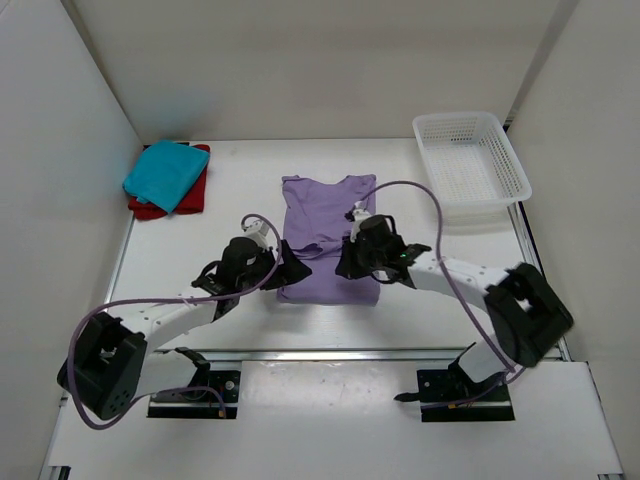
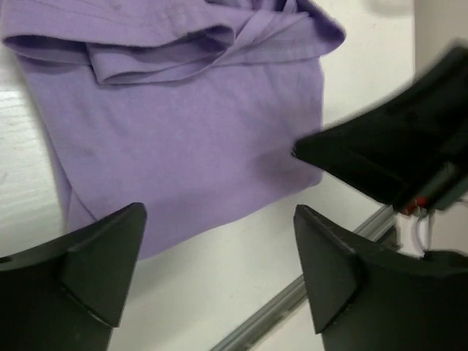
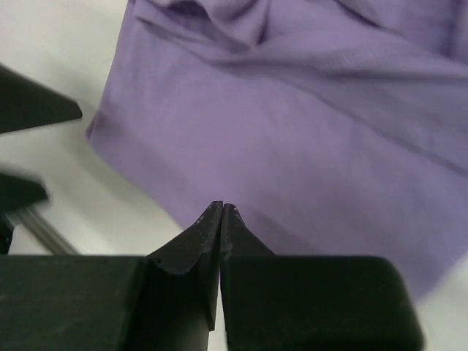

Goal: Fold and stack the t-shirts
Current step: Fold the folded rectangular tshirt in 1/3 of the way

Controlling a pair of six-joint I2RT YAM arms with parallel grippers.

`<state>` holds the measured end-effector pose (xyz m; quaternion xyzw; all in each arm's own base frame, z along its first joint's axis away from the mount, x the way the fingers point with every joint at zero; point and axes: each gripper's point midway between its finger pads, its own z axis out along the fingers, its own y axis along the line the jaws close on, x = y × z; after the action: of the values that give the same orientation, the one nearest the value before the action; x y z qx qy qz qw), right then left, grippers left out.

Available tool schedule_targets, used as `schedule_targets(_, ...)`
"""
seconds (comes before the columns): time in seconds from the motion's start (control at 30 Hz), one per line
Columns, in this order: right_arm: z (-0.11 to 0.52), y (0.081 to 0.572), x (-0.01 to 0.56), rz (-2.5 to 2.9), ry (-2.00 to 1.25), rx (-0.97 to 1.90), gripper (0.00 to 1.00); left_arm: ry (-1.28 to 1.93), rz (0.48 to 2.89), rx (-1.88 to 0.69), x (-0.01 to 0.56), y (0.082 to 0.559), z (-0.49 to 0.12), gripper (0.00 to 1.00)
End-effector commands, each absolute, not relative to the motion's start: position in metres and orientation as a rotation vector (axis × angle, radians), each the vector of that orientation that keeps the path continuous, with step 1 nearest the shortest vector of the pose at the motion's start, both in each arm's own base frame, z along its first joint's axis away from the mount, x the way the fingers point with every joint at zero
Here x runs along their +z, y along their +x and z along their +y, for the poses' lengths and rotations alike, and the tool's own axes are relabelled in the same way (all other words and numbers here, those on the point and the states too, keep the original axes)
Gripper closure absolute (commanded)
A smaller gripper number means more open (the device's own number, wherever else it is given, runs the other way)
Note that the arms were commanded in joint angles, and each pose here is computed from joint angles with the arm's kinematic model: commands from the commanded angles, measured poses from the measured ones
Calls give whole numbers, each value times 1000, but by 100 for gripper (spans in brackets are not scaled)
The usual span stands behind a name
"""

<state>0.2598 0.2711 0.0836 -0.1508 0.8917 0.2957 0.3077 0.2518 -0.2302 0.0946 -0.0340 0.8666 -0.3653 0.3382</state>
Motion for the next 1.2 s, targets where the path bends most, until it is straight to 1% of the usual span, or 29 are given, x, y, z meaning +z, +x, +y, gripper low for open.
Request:
schedule_targets(0.0, 307, 282, 83, 2304, -492, 811, 100, -133, 2214, -1007, 97, 254, -237, 2)
schedule_targets(0.07, 317, 298, 83, 2298, -506, 810, 100, -156, 2183, -1015, 96, 258, -236, 2)
schedule_targets(0.23, 323, 311, 66, 2334, -493, 822, 100, -162, 2212, -1052, 79, 258, -237, 2)
schedule_targets(0.3, 321, 314, 59, 2348, -482, 820, 100, -163, 2227, -1064, 71, 257, -238, 19)
schedule_targets(0.33, 320, 314, 56, 2355, -476, 814, 100, -160, 2230, -1073, 69, 256, -239, 35)
schedule_targets(0.37, 318, 316, 52, 2359, -464, 809, 100, -156, 2249, -1069, 66, 252, -239, 46)
schedule_targets(0.4, 318, 316, 49, 2368, -452, 809, 99, -138, 2273, -1054, 60, 249, -241, 51)
schedule_targets(0.43, 315, 318, 47, 2365, -448, 810, 100, -136, 2290, -1042, 57, 247, -241, 53)
schedule_targets(0.53, 313, 328, 47, 2357, -424, 784, 100, -154, 2350, -980, 40, 239, -231, 55)
schedule_targets(0.6, 314, 338, 47, 2343, -410, 763, 100, -192, 2335, -996, 39, 238, -222, 55)
schedule_targets(0.73, 317, 381, 52, 2291, -337, 733, 100, -228, 2327, -955, 36, 235, -206, 54)
schedule_targets(0.77, 313, 388, 44, 2310, -306, 723, 100, -222, 2319, -956, 38, 236, -207, 55)
schedule_targets(0.83, 315, 425, 71, 2238, -232, 751, 100, -208, 2332, -938, 37, 235, -205, 54)
schedule_targets(0.87, 317, 433, 78, 2223, -213, 776, 100, -195, 2322, -945, 41, 235, -208, 55)
schedule_targets(0.93, 320, 456, 113, 2142, -177, 814, 99, -197, 2333, -944, 40, 233, -207, 55)
schedule_targets(0.97, 316, 458, 121, 2135, -180, 805, 99, -186, 2323, -969, 46, 232, -210, 56)
schedule_targets(1.0, 315, 458, 139, 2109, -197, 802, 100, -202, 2326, -947, 44, 234, -206, 55)
schedule_targets(1.03, 316, 450, 140, 2116, -219, 796, 100, -193, 2312, -943, 49, 234, -206, 55)
schedule_targets(1.07, 314, 442, 156, 2084, -240, 790, 100, -188, 2286, -965, 59, 236, -208, 55)
schedule_targets(1.1, 310, 426, 157, 2085, -263, 784, 100, -196, 2280, -954, 61, 237, -205, 54)
schedule_targets(1.13, 311, 405, 140, 2127, -283, 796, 100, -199, 2246, -956, 71, 241, -203, 54)
schedule_targets(1.17, 310, 392, 147, 2111, -296, 817, 100, -190, 2227, -951, 76, 244, -203, 53)
